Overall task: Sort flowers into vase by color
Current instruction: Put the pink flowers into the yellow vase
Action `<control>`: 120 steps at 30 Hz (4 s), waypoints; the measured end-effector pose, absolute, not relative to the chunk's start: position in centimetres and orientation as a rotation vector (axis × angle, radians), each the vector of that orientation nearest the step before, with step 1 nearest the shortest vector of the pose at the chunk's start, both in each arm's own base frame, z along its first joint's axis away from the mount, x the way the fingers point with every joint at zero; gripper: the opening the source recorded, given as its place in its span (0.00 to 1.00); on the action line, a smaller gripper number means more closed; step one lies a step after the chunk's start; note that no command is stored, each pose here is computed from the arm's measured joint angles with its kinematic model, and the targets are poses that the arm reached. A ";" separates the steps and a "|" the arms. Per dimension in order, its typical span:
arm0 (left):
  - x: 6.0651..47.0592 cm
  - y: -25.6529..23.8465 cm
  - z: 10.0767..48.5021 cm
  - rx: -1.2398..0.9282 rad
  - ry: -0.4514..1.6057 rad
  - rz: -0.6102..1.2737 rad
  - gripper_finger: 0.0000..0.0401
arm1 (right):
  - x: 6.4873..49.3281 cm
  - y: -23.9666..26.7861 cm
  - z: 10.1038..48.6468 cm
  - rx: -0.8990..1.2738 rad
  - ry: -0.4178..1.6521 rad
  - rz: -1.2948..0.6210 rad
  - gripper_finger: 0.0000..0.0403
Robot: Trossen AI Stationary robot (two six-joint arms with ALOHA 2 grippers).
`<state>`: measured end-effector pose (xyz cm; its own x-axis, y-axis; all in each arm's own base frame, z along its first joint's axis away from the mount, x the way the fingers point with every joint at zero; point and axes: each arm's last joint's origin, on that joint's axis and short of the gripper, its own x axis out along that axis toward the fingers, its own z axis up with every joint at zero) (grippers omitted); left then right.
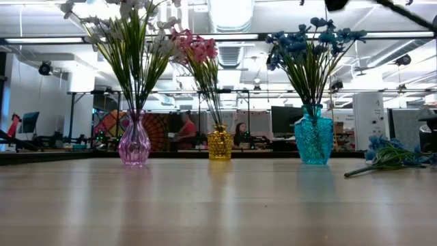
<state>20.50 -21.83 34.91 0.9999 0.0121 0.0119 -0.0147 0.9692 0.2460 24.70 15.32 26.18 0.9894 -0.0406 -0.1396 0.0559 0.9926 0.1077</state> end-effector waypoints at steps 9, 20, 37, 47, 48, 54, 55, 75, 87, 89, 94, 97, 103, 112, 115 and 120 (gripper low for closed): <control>22.7 -22.2 32.5 0.271 0.054 0.095 0.47 | 24.8 15.9 28.4 0.054 -0.061 0.133 0.03; 29.2 -19.7 29.3 0.187 0.049 0.035 0.47 | 26.4 16.4 28.9 -0.094 -0.406 0.297 0.03; 35.7 -16.4 25.7 0.060 -0.067 -0.106 0.47 | 30.0 15.1 27.4 -0.178 -0.516 0.191 0.03; 36.1 -16.2 25.7 0.078 -0.061 -0.096 0.28 | 30.9 15.6 27.9 -0.220 -0.536 0.192 0.03; 36.1 -16.2 25.6 0.076 -0.053 -0.097 0.22 | 30.9 15.6 27.9 -0.207 -0.535 0.195 0.03; 36.0 -16.2 25.3 0.059 -0.012 -0.089 0.04 | 30.8 15.5 27.8 -0.147 -0.506 0.189 0.03; 35.9 -16.1 25.4 0.059 -0.009 -0.085 0.04 | 30.8 15.5 27.8 -0.137 -0.501 0.193 0.03; 34.6 -15.9 25.3 0.077 0.165 0.031 0.02 | 30.4 14.9 29.8 -0.088 -0.062 0.072 0.46; 33.8 -15.4 25.1 0.112 0.270 0.137 0.02 | 30.0 15.3 32.7 -0.114 0.385 -0.085 0.56; 33.6 -15.4 25.2 0.113 0.271 0.143 0.02 | 29.5 15.6 32.9 -0.103 0.407 -0.086 0.56; 33.5 -15.4 25.5 0.116 0.266 0.153 0.02 | 28.5 16.2 32.7 -0.108 0.439 -0.131 0.57; 33.5 -15.4 25.5 0.120 0.271 0.155 0.02 | 27.9 16.3 32.4 -0.107 0.474 -0.157 0.57; 33.5 -15.4 25.5 0.120 0.271 0.156 0.02 | 28.4 16.5 32.0 -0.125 0.408 -0.211 0.57; 33.5 -15.4 25.5 0.119 0.264 0.156 0.02 | 29.6 17.0 32.4 -0.140 0.225 -0.126 0.57; 33.5 -15.4 25.5 0.115 0.258 0.157 0.02 | 30.2 16.9 32.1 -0.166 0.204 -0.120 0.57; 33.6 -15.4 25.6 0.111 0.250 0.158 0.02 | 31.0 16.7 31.9 -0.144 0.177 -0.084 0.56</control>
<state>33.59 -15.41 25.62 0.9567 0.1687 -0.2373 -0.1413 0.9816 0.1282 31.03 16.67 31.95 0.9809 -0.0957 -0.1694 0.0704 0.9862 -0.1499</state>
